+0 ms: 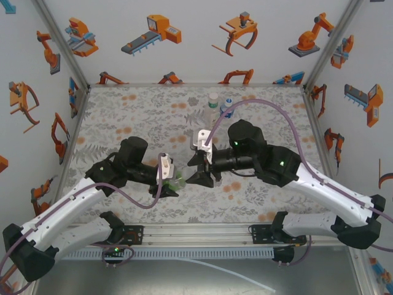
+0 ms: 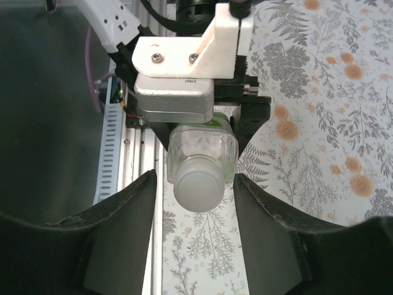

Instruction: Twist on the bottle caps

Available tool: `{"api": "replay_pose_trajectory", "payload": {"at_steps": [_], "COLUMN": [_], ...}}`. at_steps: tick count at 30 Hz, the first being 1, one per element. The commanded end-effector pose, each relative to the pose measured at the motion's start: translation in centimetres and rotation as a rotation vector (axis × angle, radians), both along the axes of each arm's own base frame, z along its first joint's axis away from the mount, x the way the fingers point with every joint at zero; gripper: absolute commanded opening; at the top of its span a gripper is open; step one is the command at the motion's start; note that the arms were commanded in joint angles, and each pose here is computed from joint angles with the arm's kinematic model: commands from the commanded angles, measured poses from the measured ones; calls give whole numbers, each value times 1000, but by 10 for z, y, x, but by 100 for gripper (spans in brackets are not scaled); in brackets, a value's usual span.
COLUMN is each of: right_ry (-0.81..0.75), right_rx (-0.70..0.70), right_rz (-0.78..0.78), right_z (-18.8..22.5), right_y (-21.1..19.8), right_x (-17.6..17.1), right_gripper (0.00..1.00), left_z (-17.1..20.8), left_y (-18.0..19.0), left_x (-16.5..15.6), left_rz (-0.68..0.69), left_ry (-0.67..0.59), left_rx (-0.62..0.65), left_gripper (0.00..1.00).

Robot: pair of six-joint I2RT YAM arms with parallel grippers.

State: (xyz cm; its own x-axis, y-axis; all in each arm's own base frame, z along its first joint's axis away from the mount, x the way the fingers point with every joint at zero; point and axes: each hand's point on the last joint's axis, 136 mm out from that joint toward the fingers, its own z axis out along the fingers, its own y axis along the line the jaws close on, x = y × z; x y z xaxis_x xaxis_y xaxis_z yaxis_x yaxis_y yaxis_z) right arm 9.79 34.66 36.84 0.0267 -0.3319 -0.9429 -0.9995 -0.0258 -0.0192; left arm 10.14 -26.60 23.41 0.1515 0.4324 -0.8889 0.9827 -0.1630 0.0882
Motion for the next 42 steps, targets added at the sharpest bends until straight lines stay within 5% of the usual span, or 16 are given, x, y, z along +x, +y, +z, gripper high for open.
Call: {"api": "replay_pose_trajectory", "payload": {"at_steps": [1,13,20,22,31,37,42], "right_ry": [-54,-54,-11,52,630,800,803], "right_rx": [24,-10,-6,-2,44,18,29], "right_rz": [61,23,-62,-147,-709,-833,-858], "right_z": [4,-9,-10,-10,-39,-52,-47], "right_y": [2,1,2,2,-13,-10,-9], "right_x": [-8,-2,10,20,72,81,86], "right_gripper": [47,43,18,0,0,0,0], "left_z": [13,15,15,17,15,12,8], "left_y": [-2,-1,-1,-2,-2,2,8], "left_x": [-8,-8,-8,-5,26,39,52], "left_rz": [-49,-47,-43,-23,138,208,295], "left_ry": [-8,-12,-12,-3,-98,-130,-148], "left_rx": [-30,-36,-36,-41,-33,-5,20], "left_gripper": [0,0,0,0,2,18,50]}}
